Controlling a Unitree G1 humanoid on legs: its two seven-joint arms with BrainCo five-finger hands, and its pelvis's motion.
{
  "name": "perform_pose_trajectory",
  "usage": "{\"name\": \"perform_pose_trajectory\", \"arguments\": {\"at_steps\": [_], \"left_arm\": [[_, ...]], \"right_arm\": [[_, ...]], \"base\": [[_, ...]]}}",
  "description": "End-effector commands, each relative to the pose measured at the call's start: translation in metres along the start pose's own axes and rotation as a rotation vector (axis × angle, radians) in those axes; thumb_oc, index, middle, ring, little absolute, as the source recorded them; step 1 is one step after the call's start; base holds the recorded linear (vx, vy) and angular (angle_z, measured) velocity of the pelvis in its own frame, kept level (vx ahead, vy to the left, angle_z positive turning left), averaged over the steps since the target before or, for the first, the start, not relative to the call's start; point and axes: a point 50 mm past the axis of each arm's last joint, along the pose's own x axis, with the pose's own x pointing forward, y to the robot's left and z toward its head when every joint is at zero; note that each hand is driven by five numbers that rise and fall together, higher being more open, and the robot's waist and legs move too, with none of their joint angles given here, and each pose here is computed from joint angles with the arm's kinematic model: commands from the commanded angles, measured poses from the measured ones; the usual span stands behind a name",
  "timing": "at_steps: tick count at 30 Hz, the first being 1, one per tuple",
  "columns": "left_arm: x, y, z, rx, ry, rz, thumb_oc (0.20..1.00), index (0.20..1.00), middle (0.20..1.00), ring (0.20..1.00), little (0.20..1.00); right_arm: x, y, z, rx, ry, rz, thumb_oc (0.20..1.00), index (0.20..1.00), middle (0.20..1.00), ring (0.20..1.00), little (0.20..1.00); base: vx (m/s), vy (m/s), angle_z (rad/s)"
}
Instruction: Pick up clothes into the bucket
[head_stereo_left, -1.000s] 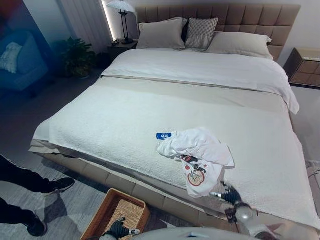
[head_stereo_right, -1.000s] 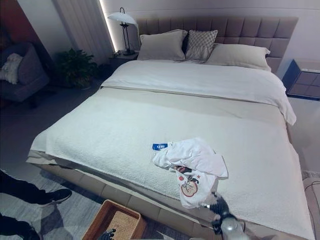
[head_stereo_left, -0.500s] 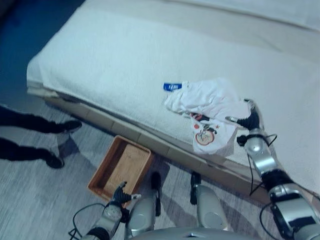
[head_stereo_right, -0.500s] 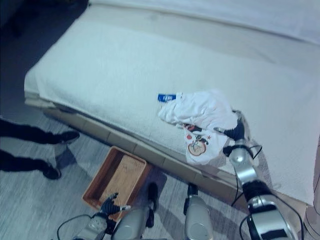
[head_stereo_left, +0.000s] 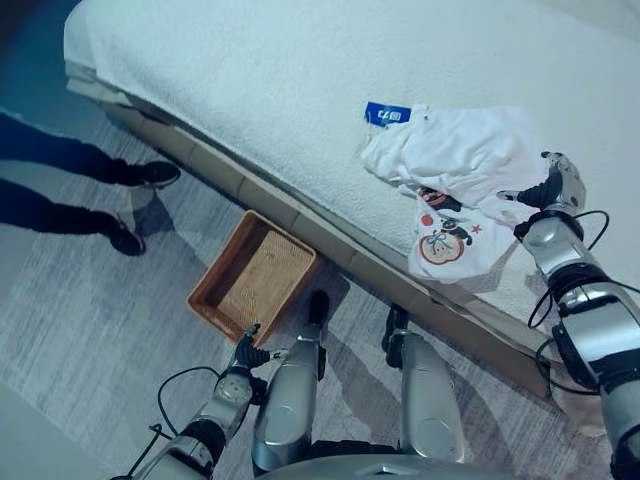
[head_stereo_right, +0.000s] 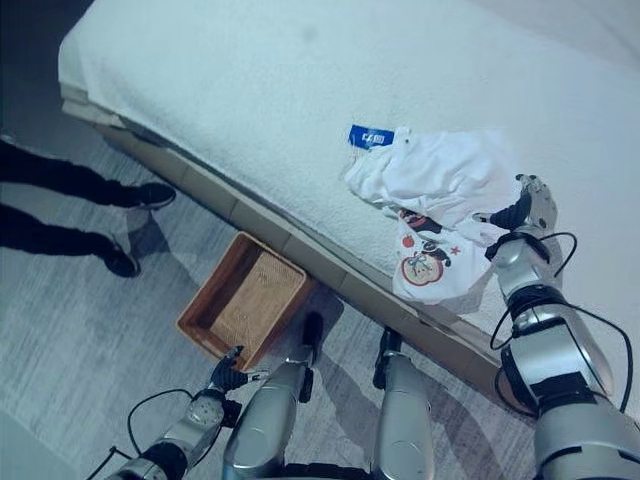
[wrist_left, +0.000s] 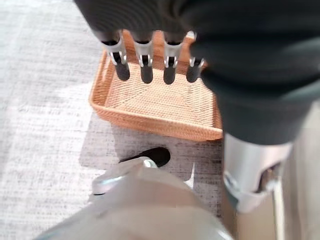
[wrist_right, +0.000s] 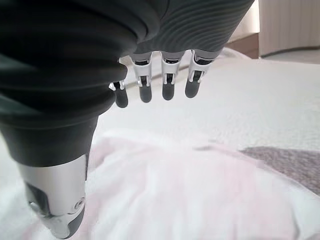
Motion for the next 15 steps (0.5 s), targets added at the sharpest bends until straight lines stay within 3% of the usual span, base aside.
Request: {"name": "perform_pose_trajectory", "arguments": {"at_steps": [1,2,3,5,6,8,15], "left_arm": [[-0.008,-0.025,-0.001,-0.049,-0.002,-0.059,1.000,1.000,1.000,1.000,1.000],[-0.008,-0.026,-0.001,-0.049,-0.002,-0.059,1.000,1.000,1.000,1.000,1.000],[-0.007,-0.026,0.001,-0.045,-0.007,-0.065,1.000,1.000,1.000,1.000,1.000],[-0.006,-0.026,0.004,-0.046,-0.011,-0.064,1.000,1.000,1.000,1.000,1.000],[-0.005,-0.027,0.007,-0.043,-0.018,-0.066,1.000,1.000,1.000,1.000,1.000],[-0.005,-0.027,0.009,-0.042,-0.025,-0.066,1.000,1.000,1.000,1.000,1.000],[0.000,-0.024,0.018,-0.047,-0.049,-0.048,1.000,1.000,1.000,1.000,1.000]], "right_arm": [[0.015,-0.037,-0.011,-0.076,0.037,-0.058,1.000,1.000,1.000,1.000,1.000],[0.015,-0.037,-0.010,-0.076,0.037,-0.059,1.000,1.000,1.000,1.000,1.000],[0.015,-0.038,-0.013,-0.083,0.052,-0.049,0.947,0.947,0.947,0.947,0.947],[0.017,-0.039,-0.009,-0.084,0.046,-0.044,0.755,0.755,0.755,0.755,0.755],[0.016,-0.037,-0.007,-0.089,0.042,-0.036,0.325,0.325,0.325,0.325,0.325],[0.016,-0.036,-0.007,-0.079,0.046,-0.038,0.200,0.200,0.200,0.200,0.200],[0.019,-0.040,0.018,-0.049,-0.043,-0.064,0.200,0.200,0.200,0.200,0.200]], "base": [[-0.02,-0.038,0.38],[-0.01,-0.031,0.32],[-0.01,-0.012,0.26],[0.00,-0.012,0.27],[0.01,0.001,0.17],[0.00,0.011,0.13],[0.00,0.045,0.03]]}}
